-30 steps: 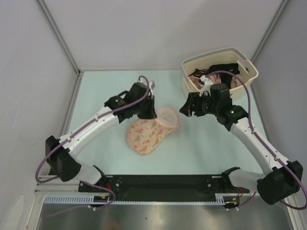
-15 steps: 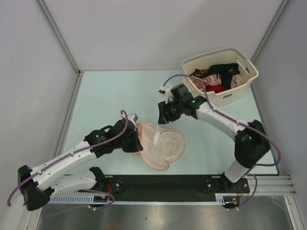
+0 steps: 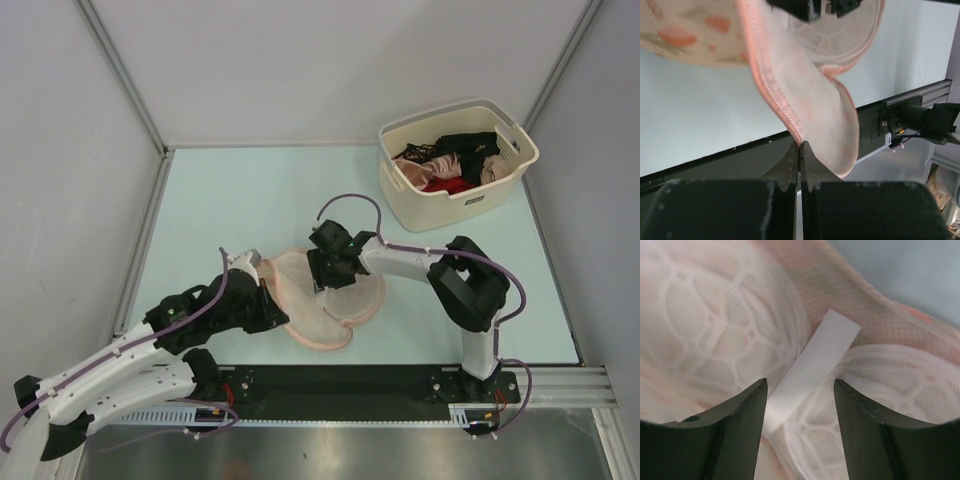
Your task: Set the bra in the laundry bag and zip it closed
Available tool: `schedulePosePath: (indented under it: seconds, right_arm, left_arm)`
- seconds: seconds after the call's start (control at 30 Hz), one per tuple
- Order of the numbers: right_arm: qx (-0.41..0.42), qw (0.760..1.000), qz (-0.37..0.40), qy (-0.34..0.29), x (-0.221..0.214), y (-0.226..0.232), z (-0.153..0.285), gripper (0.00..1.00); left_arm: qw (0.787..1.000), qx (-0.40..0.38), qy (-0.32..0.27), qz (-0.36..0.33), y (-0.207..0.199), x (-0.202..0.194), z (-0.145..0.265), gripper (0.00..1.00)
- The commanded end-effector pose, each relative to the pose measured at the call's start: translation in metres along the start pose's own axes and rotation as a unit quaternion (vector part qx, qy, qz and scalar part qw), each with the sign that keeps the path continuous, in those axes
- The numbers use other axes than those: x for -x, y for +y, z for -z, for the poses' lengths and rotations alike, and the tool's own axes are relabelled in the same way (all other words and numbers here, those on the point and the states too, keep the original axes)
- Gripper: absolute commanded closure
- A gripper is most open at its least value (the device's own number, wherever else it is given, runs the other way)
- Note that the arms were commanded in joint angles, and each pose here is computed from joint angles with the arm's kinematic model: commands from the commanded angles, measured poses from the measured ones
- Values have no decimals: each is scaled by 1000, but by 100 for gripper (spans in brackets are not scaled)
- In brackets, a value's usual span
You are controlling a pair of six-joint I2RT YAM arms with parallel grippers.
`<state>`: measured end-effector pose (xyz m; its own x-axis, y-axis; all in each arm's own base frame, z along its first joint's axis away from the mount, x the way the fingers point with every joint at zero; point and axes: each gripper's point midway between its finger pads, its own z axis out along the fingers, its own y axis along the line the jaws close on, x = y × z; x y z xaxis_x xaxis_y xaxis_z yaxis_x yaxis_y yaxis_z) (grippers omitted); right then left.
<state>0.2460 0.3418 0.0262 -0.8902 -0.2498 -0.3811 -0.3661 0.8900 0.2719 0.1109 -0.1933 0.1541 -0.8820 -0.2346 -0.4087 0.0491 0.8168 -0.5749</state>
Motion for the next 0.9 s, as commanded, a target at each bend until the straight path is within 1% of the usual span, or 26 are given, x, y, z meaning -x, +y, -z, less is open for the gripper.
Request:
schedulePosePath:
  seconds: [0.0,0.03,0.07,0.1,0.13,0.17,0.23,0.3,0.37,0.4,0.43,0.47,0.5,0.53,0.57,0.6,0.63,0.7,0.73,0.77,0.8,0.83,0.87]
  right_arm:
    - [-160,979,-88,-91,52,-53,-35,36]
    - [-185,971,-102,-110,65,-66,-37,36]
    - [-198,967,-112,-119,74,-71,-39,35]
    - [-202,961,-132,-136,95,-72,-36,35]
    - [-230,952,-155,-128,97,-94,-39,35]
    - [-236,946,-178,-133,102,-102,-39,35]
    - [-248,937,-198,-143,113,-118,-32,36]
    - [-254,935,-200,-146,115,-126,-25,35]
    - [-250,936,-203,-140,104,-131,-15,36]
    - [-230,943,-202,-127,98,-126,-16,35]
    - [-214,948,-200,-126,97,-121,-14,35]
    - [-196,955,-191,-116,86,-114,-9,35]
    - [-167,966,-169,-99,80,-101,-9,35]
    - [-149,972,-155,-92,76,-92,-5,33]
    - [-124,979,-135,-87,69,-77,4,30]
    - [-80,988,-115,-71,64,-59,11,28]
    - [-55,991,-104,-68,62,-48,19,24]
    - [16,994,-77,-81,67,-20,53,18]
    - [31,993,-69,-94,73,-15,67,11]
    - [49,990,-57,-119,87,-6,87,10]
    - [55,985,-54,-155,105,-7,113,7]
    - [52,981,-47,-181,120,-10,131,2]
    - [48,976,-51,-204,134,-17,147,1]
  left_arm:
    - [999,3,-15,31,1,3,0,100]
    - [999,11,-14,34,4,2,0,100]
    - [999,20,-15,39,8,2,0,100]
    - [998,36,-26,54,13,6,0,100]
    - [996,60,-26,64,23,4,2,100]
    - [994,79,-33,74,30,6,2,100]
    - [987,119,-47,100,43,14,4,100]
    - [982,142,-58,110,51,24,7,100]
    - [974,173,-62,130,66,34,6,100]
    - [973,183,-60,127,72,37,5,100]
    - [967,196,-70,147,81,45,4,100]
    - [966,201,-64,149,84,48,0,100]
    - [968,203,-66,133,88,56,-3,100]
    - [962,216,-75,147,98,66,-2,100]
    - [960,237,-67,131,105,75,-5,100]
    - [956,254,-68,134,113,82,-5,100]
    - [947,276,-74,148,126,92,-2,100]
    - [937,321,-63,127,141,106,-3,100]
    - [931,339,-57,124,148,108,-2,100]
    - [924,360,-63,114,153,116,3,99]
    - [919,374,-52,112,157,113,3,88]
    - [919,374,-53,109,157,114,4,79]
    - [919,375,-55,109,158,113,5,69]
